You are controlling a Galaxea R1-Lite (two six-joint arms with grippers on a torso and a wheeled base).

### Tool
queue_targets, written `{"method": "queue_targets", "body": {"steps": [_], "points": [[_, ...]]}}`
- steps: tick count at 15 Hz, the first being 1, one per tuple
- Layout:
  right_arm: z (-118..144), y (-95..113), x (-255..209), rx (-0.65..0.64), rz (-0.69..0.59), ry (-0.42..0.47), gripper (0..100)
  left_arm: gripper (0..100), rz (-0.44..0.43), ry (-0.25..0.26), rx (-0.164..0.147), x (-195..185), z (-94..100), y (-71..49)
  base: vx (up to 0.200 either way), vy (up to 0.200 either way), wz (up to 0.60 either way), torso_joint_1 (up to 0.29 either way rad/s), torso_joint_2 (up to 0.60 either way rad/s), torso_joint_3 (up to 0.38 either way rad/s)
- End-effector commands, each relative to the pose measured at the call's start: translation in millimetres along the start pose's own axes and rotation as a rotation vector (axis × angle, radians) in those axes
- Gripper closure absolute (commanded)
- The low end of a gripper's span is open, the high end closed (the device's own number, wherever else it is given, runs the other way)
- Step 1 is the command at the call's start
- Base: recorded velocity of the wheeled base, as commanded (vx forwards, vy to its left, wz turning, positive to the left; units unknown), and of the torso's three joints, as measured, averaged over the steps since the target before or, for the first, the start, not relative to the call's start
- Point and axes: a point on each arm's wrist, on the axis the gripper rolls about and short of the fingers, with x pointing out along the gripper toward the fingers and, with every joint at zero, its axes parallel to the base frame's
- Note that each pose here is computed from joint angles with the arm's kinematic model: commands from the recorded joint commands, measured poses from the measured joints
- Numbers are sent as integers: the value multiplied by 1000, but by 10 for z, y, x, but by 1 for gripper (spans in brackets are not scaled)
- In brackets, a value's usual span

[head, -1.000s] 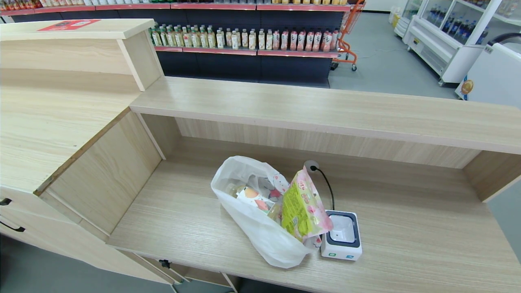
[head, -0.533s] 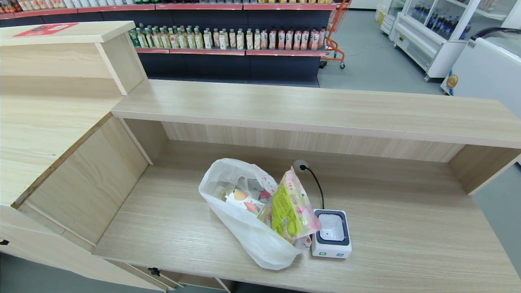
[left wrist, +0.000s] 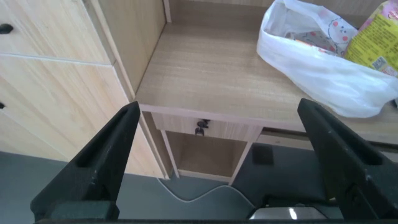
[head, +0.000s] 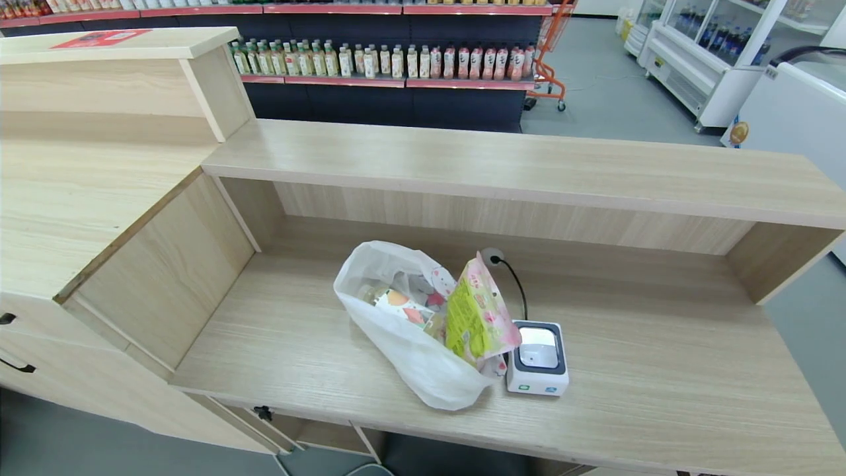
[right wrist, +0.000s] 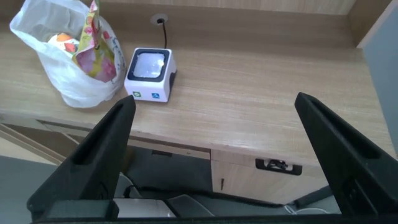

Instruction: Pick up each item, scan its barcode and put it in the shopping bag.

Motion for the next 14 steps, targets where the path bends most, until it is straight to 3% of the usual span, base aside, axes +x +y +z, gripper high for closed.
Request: {"method": "queue_targets", "body": {"steps": [1, 11, 14], "points": [[2, 0, 1, 0, 1, 0, 0, 0, 1, 1, -2, 1, 1, 0, 0, 0, 0, 0, 0, 0], [2, 0, 1, -3, 3, 0, 0, 0, -1, 1, 3, 1, 1, 0, 0, 0, 0, 0, 0, 0], [-2, 0, 2, -3, 3, 2, 0, 0, -1, 1, 3, 1, 1, 0, 200, 0, 0, -6, -1, 4]]}}
